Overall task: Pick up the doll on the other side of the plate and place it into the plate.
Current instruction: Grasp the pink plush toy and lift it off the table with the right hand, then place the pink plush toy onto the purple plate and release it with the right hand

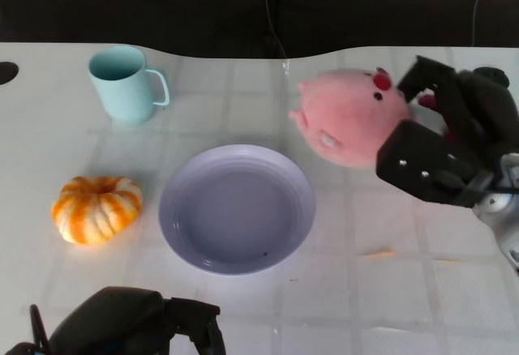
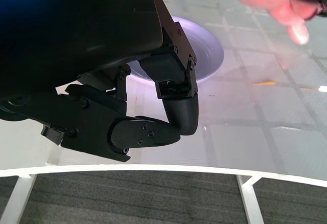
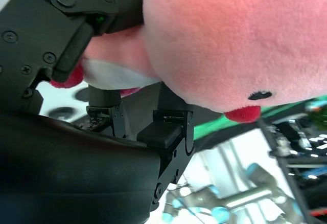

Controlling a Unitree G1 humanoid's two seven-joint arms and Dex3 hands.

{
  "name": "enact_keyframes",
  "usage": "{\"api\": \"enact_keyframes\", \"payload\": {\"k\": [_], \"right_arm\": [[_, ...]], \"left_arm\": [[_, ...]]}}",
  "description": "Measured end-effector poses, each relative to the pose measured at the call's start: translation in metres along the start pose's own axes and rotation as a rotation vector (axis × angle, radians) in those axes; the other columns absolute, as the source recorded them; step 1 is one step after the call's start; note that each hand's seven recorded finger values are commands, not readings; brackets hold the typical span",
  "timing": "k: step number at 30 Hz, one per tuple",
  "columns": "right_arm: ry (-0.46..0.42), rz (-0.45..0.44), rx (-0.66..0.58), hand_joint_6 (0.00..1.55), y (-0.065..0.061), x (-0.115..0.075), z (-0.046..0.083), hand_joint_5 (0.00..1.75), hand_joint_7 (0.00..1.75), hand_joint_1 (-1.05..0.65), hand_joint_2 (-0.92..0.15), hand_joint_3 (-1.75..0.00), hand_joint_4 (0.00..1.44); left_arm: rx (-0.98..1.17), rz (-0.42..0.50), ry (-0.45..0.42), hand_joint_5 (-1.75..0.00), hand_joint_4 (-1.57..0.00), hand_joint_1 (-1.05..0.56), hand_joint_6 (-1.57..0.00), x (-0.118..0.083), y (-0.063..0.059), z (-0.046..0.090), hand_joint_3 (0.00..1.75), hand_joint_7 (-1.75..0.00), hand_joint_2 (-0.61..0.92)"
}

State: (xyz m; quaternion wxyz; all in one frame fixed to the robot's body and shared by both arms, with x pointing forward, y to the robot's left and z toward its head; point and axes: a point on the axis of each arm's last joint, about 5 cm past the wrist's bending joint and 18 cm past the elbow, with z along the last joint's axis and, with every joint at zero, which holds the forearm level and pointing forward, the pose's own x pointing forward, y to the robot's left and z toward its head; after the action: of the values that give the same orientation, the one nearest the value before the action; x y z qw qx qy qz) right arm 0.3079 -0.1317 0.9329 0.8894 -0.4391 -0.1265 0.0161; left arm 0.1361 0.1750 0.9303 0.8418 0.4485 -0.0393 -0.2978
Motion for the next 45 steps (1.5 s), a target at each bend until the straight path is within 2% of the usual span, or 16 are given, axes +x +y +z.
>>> {"api": "enact_keyframes", "payload": {"k": [6,12,14,19,24,28,29,31,32,33,35,37,38,41,45], "right_arm": [[-0.108,0.044,0.049,0.73,0.001,0.003,0.028,1.75,1.75,-0.17,-0.34,-1.31,0.93],[-0.187,0.13,0.081,0.71,0.016,0.003,0.056,1.75,1.75,-0.2,-0.36,-1.23,0.92],[-0.227,0.142,0.074,0.71,0.019,0.005,0.067,1.75,1.7,-0.22,-0.38,-1.16,0.91],[-0.318,0.177,0.059,0.7,0.027,0.01,0.09,1.75,1.74,-0.23,-0.43,-1.1,0.89],[-0.359,0.259,0.04,0.69,0.044,0.006,0.099,1.75,1.75,-0.22,-0.43,-1.03,0.91],[-0.384,0.295,-0.012,0.69,0.052,0.005,0.103,1.75,1.75,-0.22,-0.41,-1.02,0.92],[-0.387,0.301,-0.014,0.69,0.053,0.005,0.104,1.75,1.71,-0.22,-0.45,-0.95,0.91],[-0.391,0.322,-0.023,0.77,0.053,0.005,0.105,1.72,1.36,-0.23,-0.56,-0.71,0.86],[-0.393,0.34,-0.029,0.81,0.054,0.006,0.106,1.63,1.1,-0.23,-0.61,-0.59,0.86],[-0.389,0.364,-0.034,0.81,0.054,0.006,0.106,1.41,0.72,-0.24,-0.7,-0.44,0.8],[-0.372,0.421,-0.047,0.8,0.053,0.006,0.105,1.07,0.33,-0.25,-0.8,-0.25,0.77],[-0.368,0.45,-0.054,0.47,0.052,0.007,0.105,0.58,0.04,-0.4,-0.9,-0.11,0.39],[-0.376,0.517,-0.08,0.35,0.049,0.007,0.105,0.48,0.02,-0.48,-0.91,-0.12,0.28],[-0.377,0.609,-0.156,0.18,0.043,0.008,0.104,0.34,0.0,-0.64,-0.92,-0.12,0.12],[-0.378,0.671,-0.201,0.12,0.034,0.009,0.103,0.3,0.0,-0.75,-0.92,-0.1,0.06]], "left_arm": [[-0.008,0.004,-0.002,-1.28,-0.72,-0.3,-0.77,0.002,0.0,0.002,0.36,-0.88,0.92],[-0.02,0.006,0.013,-1.28,-0.7,-0.31,-0.76,0.002,-0.001,0.002,0.36,-0.89,0.92],[-0.023,0.003,0.017,-1.27,-0.7,-0.31,-0.76,0.002,0.0,0.003,0.36,-0.89,0.92],[-0.023,0.005,0.007,-1.26,-0.71,-0.3,-0.76,0.001,0.0,0.006,0.36,-0.89,0.92],[-0.026,0.0,0.001,-1.23,-0.7,-0.31,-0.75,0.001,-0.002,0.008,0.37,-0.88,0.92],[-0.03,-0.003,0.003,-1.23,-0.71,-0.32,-0.76,0.002,-0.003,0.01,0.39,-0.88,0.92],[-0.031,-0.002,0.001,-1.23,-0.7,-0.32,-0.76,0.002,-0.003,0.011,0.4,-0.88,0.92],[-0.031,0.001,0.001,-1.23,-0.71,-0.33,-0.76,0.001,-0.003,0.012,0.4,-0.89,0.92],[-0.031,0.004,0.001,-1.23,-0.71,-0.33,-0.76,0.001,-0.003,0.013,0.4,-0.89,0.92],[-0.03,0.006,0.002,-1.23,-0.71,-0.33,-0.76,0.001,-0.002,0.013,0.4,-0.89,0.92],[-0.028,0.011,-0.001,-1.23,-0.71,-0.33,-0.76,0.001,-0.002,0.015,0.39,-0.89,0.92],[-0.029,0.01,0.0,-1.23,-0.71,-0.32,-0.76,0.001,-0.002,0.015,0.39,-0.89,0.92],[-0.032,0.008,0.003,-1.23,-0.71,-0.32,-0.76,0.001,-0.002,0.015,0.39,-0.89,0.92],[-0.031,0.008,0.004,-1.24,-0.72,-0.33,-0.76,0.001,-0.002,0.015,0.39,-0.9,0.92],[-0.034,0.003,0.002,-1.24,-0.71,-0.33,-0.76,0.002,-0.001,0.015,0.39,-0.9,0.92]]}}
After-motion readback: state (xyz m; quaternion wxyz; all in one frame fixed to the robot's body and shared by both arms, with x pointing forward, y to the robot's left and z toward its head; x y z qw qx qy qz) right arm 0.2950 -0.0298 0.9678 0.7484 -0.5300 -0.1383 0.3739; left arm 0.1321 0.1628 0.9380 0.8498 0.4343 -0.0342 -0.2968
